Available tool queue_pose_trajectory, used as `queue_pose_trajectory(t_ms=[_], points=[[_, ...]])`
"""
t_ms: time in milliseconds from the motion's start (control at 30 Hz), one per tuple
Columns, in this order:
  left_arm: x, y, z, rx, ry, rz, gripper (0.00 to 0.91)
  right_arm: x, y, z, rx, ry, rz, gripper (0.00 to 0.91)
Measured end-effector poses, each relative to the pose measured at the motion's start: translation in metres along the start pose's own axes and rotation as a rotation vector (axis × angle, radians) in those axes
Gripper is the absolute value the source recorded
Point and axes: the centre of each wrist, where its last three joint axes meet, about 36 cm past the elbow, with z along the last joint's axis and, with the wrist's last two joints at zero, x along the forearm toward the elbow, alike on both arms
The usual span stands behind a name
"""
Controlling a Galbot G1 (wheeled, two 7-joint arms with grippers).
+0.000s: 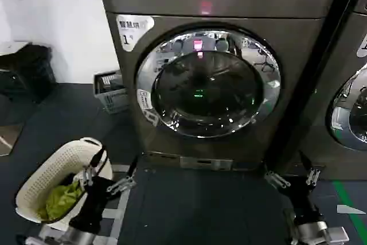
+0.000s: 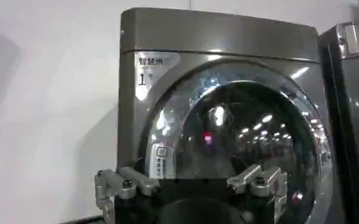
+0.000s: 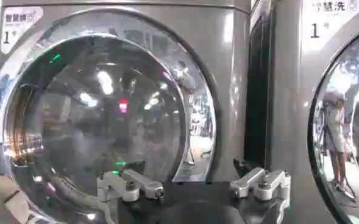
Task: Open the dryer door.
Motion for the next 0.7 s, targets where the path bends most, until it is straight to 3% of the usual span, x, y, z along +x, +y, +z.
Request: queue_pose_trajectory(t_ms=[167, 367, 700], points=[[-0.002, -0.003, 0.002, 0.019, 0.014, 0.014, 0.907, -0.03, -0.016, -0.001, -0.059, 0.005, -0.117, 0.907], [-0.002, -0.003, 0.001, 0.015, 0.02, 0.04, 0.907, -0.073, -0.023, -0.009, -0.016, 0.03, -0.261, 0.907], [-0.002, -0.006, 0.0, 0.008, 0.04, 0.049, 0.907, -0.133, 0.002, -0.003, 0.029, 0.042, -0.537, 0.907]])
